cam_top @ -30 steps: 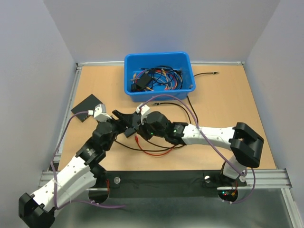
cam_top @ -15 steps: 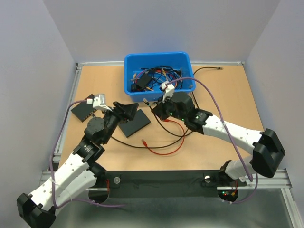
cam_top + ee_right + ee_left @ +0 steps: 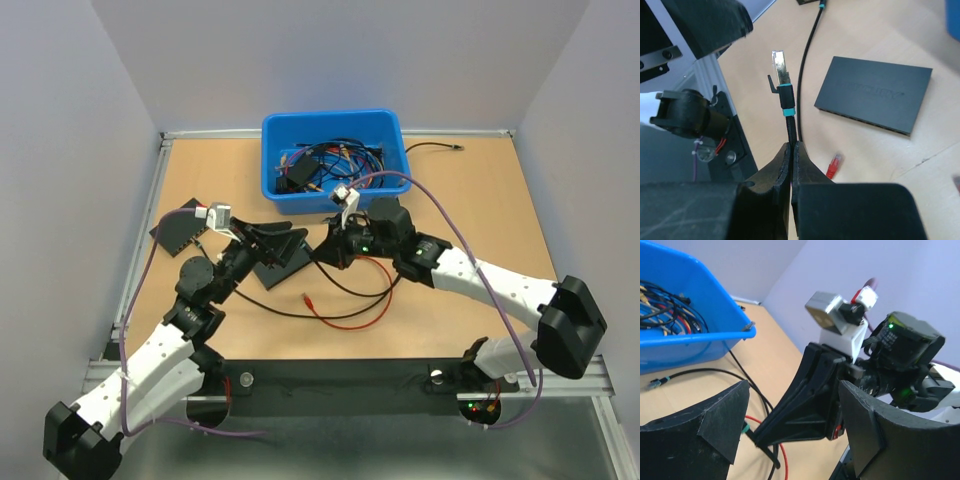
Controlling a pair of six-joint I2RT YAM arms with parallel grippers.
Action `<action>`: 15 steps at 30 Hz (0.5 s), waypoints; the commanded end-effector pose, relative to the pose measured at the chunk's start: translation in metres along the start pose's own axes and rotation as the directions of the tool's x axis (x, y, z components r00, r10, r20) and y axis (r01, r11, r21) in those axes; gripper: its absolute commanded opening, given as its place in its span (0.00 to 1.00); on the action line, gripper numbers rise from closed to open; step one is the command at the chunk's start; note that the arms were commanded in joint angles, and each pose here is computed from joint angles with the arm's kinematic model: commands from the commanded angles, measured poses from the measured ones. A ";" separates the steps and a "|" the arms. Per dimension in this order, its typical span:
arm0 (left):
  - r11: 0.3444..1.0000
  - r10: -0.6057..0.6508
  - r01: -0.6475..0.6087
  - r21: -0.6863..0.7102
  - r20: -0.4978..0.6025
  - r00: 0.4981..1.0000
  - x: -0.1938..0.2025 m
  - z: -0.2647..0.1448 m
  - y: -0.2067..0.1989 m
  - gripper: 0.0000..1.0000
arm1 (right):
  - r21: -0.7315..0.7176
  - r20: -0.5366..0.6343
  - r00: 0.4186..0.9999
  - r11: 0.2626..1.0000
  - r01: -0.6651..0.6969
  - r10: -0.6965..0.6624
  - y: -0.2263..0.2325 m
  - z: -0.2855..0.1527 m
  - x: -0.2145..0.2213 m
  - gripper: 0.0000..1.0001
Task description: Insert the plug into the switch port
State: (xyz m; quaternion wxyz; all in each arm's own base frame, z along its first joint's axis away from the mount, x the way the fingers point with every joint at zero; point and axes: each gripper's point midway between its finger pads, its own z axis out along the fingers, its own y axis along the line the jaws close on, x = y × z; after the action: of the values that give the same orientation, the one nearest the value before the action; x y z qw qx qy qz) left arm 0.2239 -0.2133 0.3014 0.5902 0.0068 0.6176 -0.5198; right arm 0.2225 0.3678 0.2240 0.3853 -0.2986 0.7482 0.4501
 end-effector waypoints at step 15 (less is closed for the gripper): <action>1.000 0.010 -0.011 0.009 0.073 0.997 -0.018 -0.012 0.005 0.79 | -0.191 0.095 0.995 0.981 -0.011 0.030 0.038 -0.020 -0.038 0.01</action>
State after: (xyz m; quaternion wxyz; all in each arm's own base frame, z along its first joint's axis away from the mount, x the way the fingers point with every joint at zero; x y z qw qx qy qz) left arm 0.2278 -0.1927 0.3002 0.6061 -0.0124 0.6142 -0.5053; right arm 0.2162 0.3625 0.2503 0.3825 -0.2866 0.7250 0.4960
